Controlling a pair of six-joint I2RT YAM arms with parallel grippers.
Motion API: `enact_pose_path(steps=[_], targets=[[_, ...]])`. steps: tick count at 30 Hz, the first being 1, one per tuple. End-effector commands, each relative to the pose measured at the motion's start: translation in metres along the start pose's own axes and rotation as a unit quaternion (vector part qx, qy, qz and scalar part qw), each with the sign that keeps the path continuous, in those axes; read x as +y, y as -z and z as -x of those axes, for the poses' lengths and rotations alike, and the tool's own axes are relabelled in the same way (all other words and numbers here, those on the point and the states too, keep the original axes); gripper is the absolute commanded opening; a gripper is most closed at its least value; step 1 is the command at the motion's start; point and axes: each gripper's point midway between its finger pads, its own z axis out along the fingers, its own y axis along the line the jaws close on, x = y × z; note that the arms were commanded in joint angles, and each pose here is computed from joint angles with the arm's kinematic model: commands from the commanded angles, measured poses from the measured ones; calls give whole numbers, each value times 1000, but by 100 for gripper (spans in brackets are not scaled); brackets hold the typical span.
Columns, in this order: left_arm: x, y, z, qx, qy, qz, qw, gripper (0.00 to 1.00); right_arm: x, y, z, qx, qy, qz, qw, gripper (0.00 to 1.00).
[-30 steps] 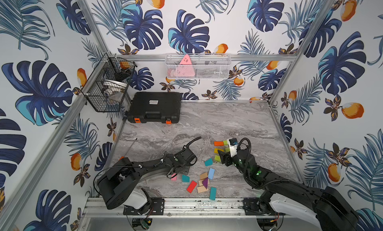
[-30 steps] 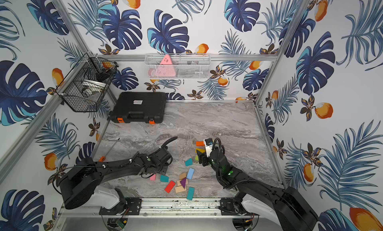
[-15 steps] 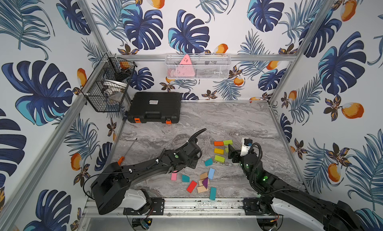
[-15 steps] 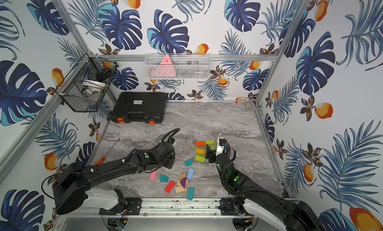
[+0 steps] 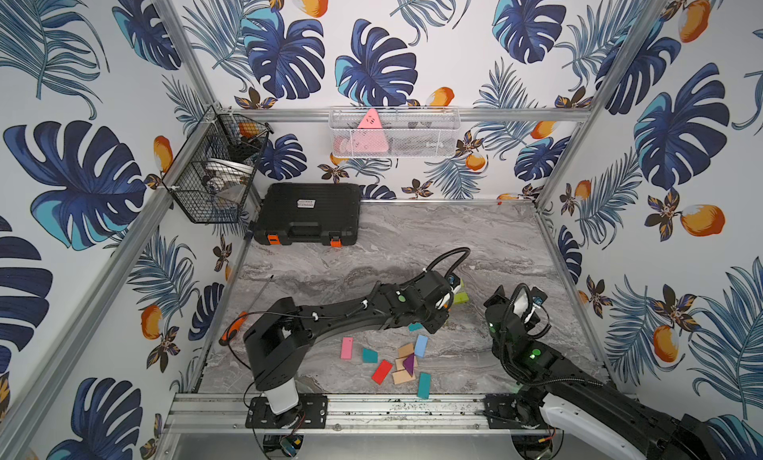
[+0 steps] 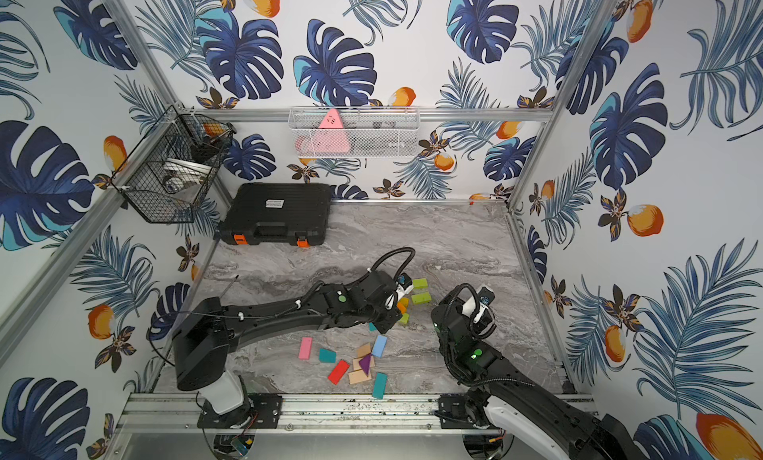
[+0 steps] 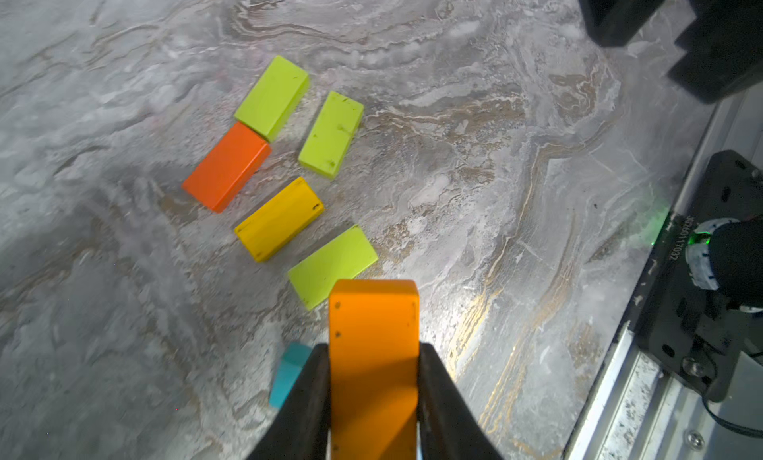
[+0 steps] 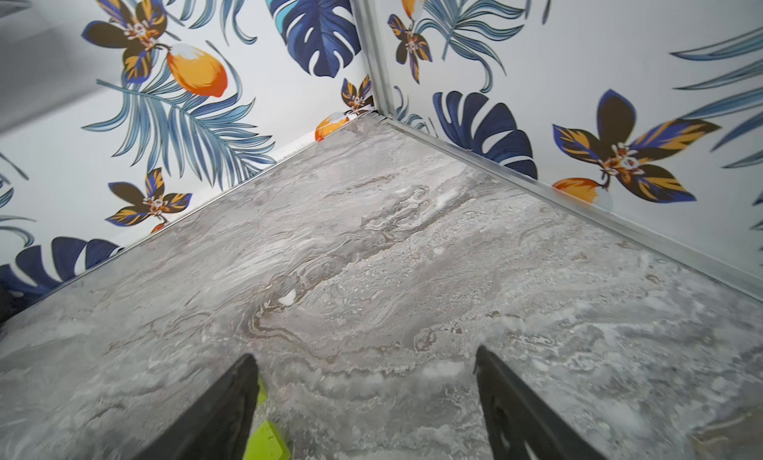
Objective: Assemble a piece of candy with building blocks
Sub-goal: Pick up the building block from the center of the board, then place the building block at the center of the board.
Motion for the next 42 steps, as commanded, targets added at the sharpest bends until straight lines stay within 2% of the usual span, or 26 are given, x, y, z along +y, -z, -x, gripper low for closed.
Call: enact_pose_path(steps=[1, 10, 21, 33, 42], targets=[[-12, -15, 3, 20, -50, -30, 998, 23, -15, 1, 5, -14, -26, -28, 999, 85], [-34, -63, 17, 48, -93, -87, 991, 23, -17, 3, 9, -17, -30, -27, 999, 85], [-36, -106, 6, 97, -130, -94, 982, 22, -16, 3, 11, -18, -29, -24, 999, 86], [-22, -127, -4, 133, -187, -64, 971, 24, -8, 0, 5, -7, -13, -17, 1000, 86], [-6, -129, 3, 141, -228, -27, 963, 29, 2, -3, -2, 4, 6, -1, 1000, 87]])
